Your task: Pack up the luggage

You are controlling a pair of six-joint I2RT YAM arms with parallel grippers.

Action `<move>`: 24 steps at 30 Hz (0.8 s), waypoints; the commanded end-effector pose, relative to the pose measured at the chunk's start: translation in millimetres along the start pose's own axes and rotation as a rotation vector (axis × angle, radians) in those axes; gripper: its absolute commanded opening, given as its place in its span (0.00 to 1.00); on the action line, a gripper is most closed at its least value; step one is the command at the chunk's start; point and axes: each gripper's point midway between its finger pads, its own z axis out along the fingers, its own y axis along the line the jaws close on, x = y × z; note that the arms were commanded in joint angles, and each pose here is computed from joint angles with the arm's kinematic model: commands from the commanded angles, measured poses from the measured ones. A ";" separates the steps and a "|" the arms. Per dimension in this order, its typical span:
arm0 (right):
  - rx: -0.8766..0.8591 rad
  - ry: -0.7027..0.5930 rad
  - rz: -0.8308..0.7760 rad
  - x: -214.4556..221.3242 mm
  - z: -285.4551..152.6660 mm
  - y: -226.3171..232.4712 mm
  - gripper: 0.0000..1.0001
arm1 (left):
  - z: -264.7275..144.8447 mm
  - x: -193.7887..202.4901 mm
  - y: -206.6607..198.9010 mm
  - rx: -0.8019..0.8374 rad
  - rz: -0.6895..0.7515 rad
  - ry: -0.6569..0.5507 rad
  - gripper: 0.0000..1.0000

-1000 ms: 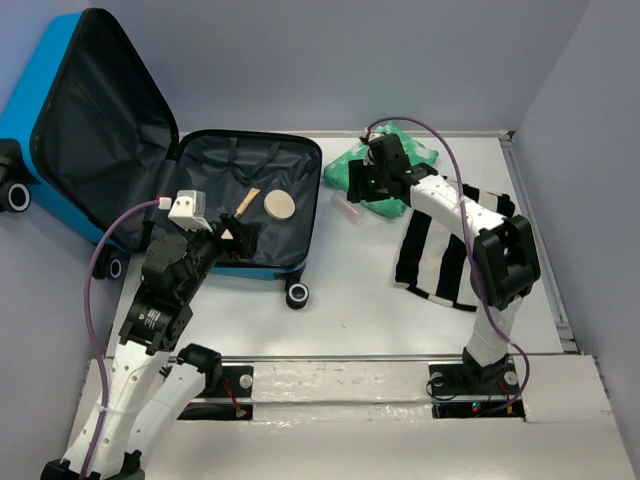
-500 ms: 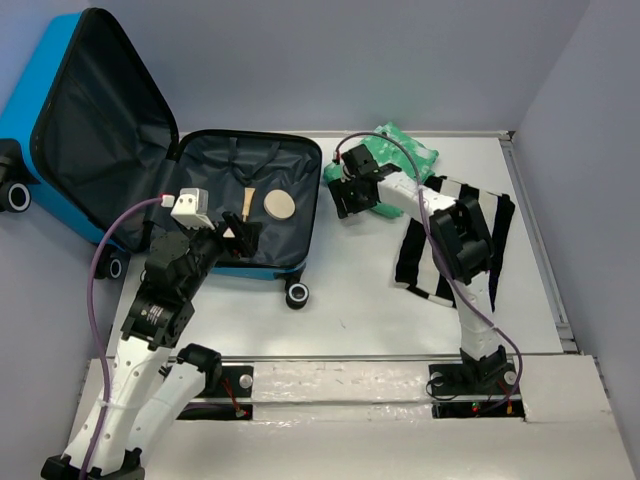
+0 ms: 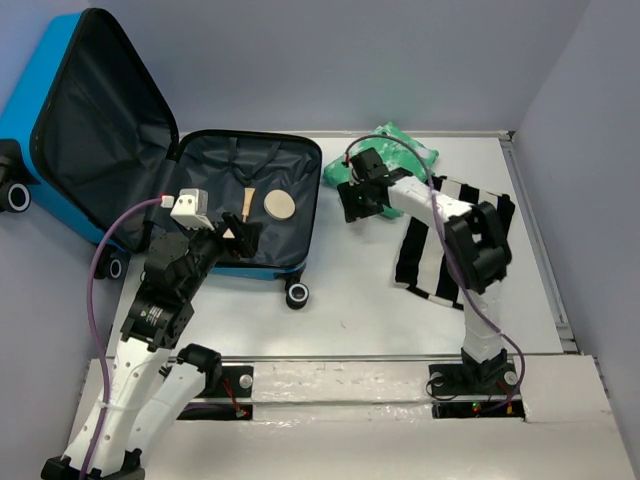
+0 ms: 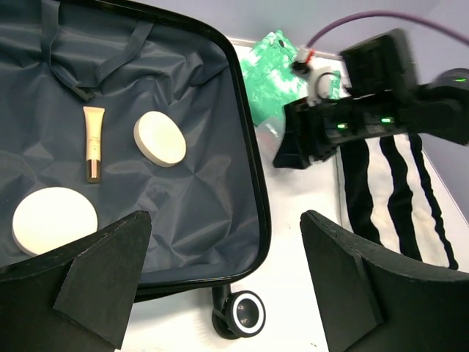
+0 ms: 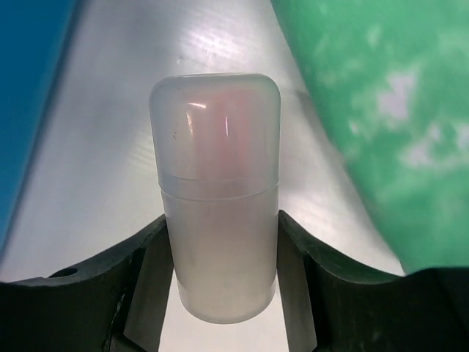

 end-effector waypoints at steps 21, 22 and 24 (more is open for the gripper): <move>-0.260 -0.502 0.236 -84.0 -198.5 67.1 0.77 | 11.6 8.0 -31.0 0.190 -0.048 0.055 0.99; -0.222 -0.533 0.276 -79.7 -209.2 45.1 0.75 | 13.0 10.2 -36.4 0.217 -0.062 0.067 0.99; -0.164 -0.652 0.333 -72.6 -254.8 16.6 0.66 | 14.9 19.7 -65.3 0.303 -0.087 0.110 0.99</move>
